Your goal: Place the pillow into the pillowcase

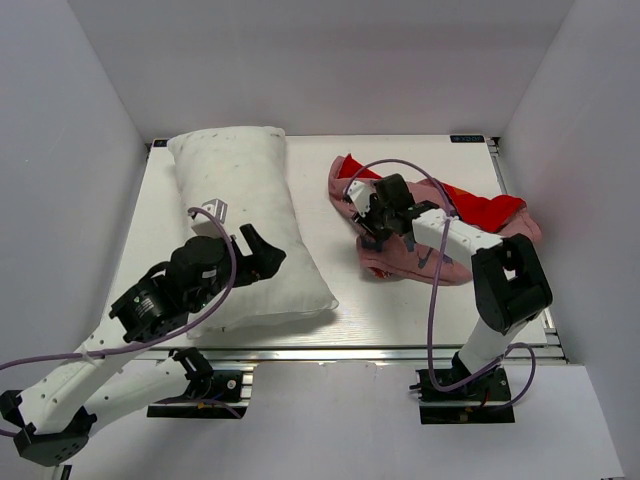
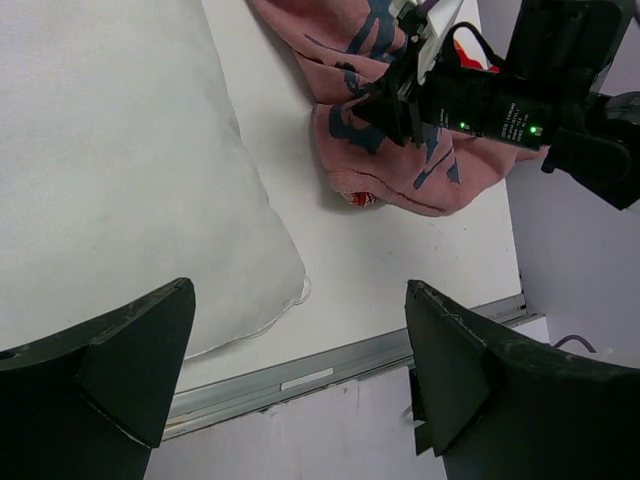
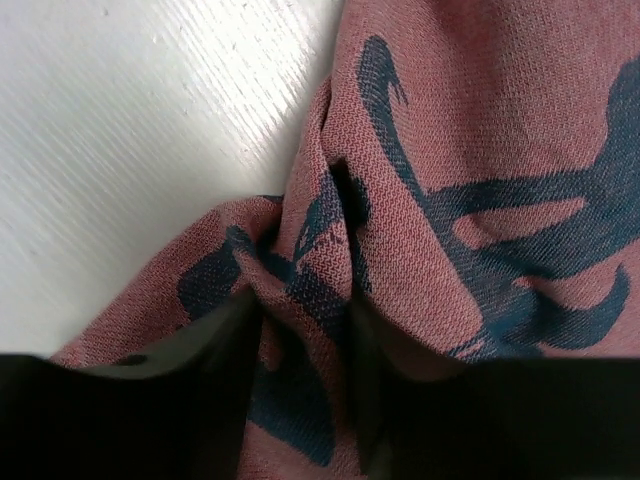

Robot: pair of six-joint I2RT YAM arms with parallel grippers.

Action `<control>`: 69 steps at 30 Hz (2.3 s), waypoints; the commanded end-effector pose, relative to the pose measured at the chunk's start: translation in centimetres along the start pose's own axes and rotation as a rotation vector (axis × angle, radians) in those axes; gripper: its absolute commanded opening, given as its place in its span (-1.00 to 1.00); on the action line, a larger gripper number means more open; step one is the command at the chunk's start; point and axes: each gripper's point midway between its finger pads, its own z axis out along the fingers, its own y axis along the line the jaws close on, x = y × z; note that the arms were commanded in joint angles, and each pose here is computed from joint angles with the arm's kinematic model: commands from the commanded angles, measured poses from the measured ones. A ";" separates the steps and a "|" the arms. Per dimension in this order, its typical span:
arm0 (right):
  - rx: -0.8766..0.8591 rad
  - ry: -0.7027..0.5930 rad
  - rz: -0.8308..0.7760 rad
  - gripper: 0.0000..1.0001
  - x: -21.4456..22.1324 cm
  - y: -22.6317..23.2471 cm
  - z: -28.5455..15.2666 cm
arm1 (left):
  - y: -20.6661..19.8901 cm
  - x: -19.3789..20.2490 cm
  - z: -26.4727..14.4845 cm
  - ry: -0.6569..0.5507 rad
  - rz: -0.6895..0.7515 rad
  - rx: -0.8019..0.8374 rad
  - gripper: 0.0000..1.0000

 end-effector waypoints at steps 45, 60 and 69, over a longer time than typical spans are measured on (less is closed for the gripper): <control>0.003 -0.527 -0.188 0.56 -0.3 0.5 -24.1 | -0.9 -0.7 1.4 -0.022 0.028 0.001 0.95; -0.164 -0.401 0.231 0.47 -5.2 3.7 -12.2 | -1.1 -1.5 0.4 -0.049 0.003 0.015 0.95; -0.075 -0.280 0.243 0.39 -4.3 0.8 -8.0 | -0.3 -0.6 -0.2 -0.034 -0.035 0.018 0.94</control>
